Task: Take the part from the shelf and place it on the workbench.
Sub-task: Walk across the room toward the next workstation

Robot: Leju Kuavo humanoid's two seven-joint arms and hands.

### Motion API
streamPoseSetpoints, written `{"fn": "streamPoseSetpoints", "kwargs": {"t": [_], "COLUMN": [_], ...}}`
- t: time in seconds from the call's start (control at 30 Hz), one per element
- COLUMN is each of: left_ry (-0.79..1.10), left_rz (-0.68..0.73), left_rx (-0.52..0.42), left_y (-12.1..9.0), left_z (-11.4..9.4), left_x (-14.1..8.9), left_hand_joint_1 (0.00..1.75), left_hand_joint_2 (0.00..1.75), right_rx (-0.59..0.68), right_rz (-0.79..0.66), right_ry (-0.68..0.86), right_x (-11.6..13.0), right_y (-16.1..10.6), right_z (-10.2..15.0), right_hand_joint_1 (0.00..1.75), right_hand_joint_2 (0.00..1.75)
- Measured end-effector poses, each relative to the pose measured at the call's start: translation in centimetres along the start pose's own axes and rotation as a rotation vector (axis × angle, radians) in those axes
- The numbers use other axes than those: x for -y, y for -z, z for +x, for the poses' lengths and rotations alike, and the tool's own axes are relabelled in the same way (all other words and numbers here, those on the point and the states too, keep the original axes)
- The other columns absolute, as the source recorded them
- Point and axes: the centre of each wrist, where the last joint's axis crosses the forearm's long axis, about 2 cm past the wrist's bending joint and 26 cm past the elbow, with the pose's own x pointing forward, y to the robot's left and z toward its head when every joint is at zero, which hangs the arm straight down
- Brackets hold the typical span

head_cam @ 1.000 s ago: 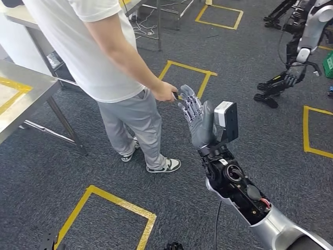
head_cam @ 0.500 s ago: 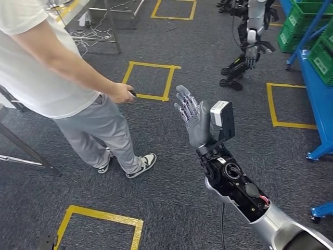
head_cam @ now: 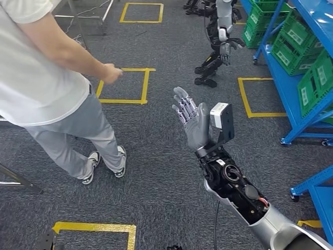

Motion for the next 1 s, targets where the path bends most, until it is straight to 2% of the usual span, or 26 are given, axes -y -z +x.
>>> {"fn": "streamPoseSetpoints", "kwargs": {"t": [1.0], "left_ry": [0.031], "left_rz": [-0.003], "left_rx": [0.007], "left_y": [-0.04], "left_z": [-0.07], "left_x": [0.14], "left_hand_joint_1": [0.00], "left_hand_joint_2": [0.00], "right_rx": [0.015], "right_rz": [-0.002], "right_ry": [0.013], "right_x": [-0.31], "right_y": [0.74], "right_z": [0.19], "right_hand_joint_1": [0.00], "right_hand_joint_2": [0.00]}}
